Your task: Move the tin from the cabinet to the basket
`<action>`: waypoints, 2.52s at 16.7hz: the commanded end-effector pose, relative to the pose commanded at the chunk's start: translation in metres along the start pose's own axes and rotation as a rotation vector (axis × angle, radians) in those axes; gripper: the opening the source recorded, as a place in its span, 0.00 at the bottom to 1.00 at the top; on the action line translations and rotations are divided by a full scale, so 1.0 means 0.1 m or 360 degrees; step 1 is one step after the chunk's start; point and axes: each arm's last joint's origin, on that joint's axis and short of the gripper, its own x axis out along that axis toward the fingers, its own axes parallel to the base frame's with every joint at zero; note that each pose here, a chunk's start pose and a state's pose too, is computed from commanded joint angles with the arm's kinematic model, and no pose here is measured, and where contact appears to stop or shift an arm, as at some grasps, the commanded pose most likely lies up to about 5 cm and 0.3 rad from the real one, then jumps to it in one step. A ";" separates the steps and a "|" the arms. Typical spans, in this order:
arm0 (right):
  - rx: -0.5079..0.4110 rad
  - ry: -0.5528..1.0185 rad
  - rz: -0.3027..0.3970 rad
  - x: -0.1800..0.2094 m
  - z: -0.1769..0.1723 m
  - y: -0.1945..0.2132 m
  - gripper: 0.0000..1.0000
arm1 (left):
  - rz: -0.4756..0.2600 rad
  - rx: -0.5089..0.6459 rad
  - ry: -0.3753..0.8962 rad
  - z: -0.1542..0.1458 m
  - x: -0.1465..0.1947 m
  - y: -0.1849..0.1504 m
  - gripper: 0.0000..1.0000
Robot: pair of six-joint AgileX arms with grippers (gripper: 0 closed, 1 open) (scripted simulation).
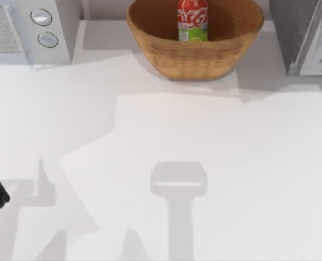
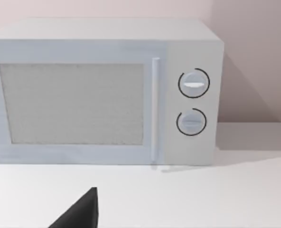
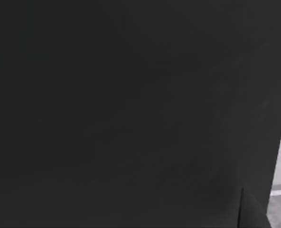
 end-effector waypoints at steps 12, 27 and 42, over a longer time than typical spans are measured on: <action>-0.0014 0.0018 -0.0007 -0.34 -0.07 1.08 1.00 | 0.0000 0.0000 0.0000 0.00 0.00 0.00 1.00; -0.0014 -0.0035 -0.0070 0.01 0.03 0.96 1.00 | 0.0000 0.0000 0.0000 0.00 0.00 0.00 1.00; -0.0039 0.0073 -0.0039 -1.19 -1.71 0.26 1.00 | 0.0000 0.0000 0.0000 0.00 0.00 0.00 1.00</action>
